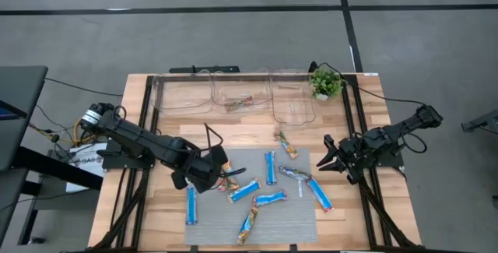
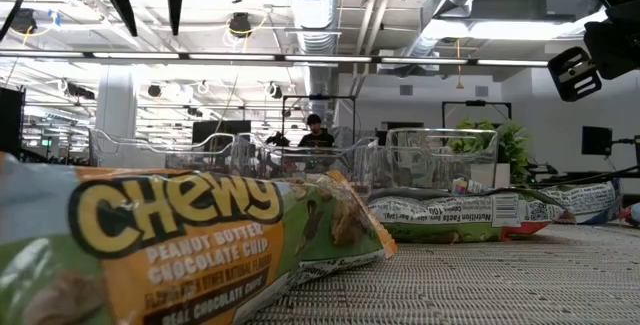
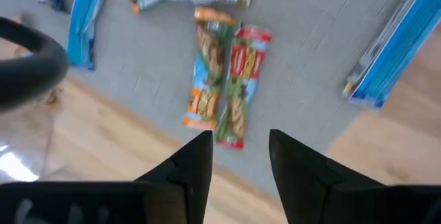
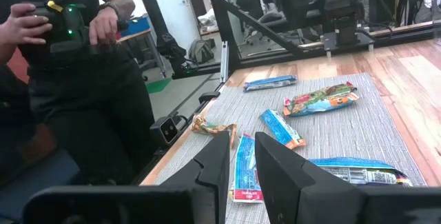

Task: Pick and place Granola Bars by type
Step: Put the red granola bar into the middle transparent bin

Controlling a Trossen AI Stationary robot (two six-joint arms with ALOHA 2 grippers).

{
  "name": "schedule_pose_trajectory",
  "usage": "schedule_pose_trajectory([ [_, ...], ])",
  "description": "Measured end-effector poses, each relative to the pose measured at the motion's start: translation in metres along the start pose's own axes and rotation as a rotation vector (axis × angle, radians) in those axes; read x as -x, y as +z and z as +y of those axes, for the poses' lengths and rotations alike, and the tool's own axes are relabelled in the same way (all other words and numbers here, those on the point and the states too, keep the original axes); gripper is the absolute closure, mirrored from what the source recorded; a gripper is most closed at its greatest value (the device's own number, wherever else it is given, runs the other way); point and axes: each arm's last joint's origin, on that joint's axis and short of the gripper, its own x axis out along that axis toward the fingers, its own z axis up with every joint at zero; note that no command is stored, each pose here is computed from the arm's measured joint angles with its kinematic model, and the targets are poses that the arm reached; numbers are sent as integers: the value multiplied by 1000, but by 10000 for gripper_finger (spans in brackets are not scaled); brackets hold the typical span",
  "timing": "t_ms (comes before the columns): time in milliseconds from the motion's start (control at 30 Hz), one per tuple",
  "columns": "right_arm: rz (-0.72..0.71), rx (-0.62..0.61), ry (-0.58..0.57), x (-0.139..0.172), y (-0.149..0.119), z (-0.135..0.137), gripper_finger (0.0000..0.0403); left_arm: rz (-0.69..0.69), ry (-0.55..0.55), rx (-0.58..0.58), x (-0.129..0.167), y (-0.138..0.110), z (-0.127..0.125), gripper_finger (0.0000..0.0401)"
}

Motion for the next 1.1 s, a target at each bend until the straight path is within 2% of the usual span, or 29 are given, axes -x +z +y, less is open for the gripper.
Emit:
schedule_pose_trajectory([
  [233, 0, 0, 0, 0, 0, 0, 341, -9, -25, -68, -3, 2, -1, 264],
  [500, 0, 0, 0, 0, 0, 0, 341, -7, -10, -174, -54, -5, -3, 264],
  [800, 1, 0, 0, 0, 0, 0, 341, -6, 5, -149, -113, -30, -18, 264],
  [1100, 0, 0, -1, 0, 0, 0, 341, -60, 63, -105, -132, -41, -19, 264],
])
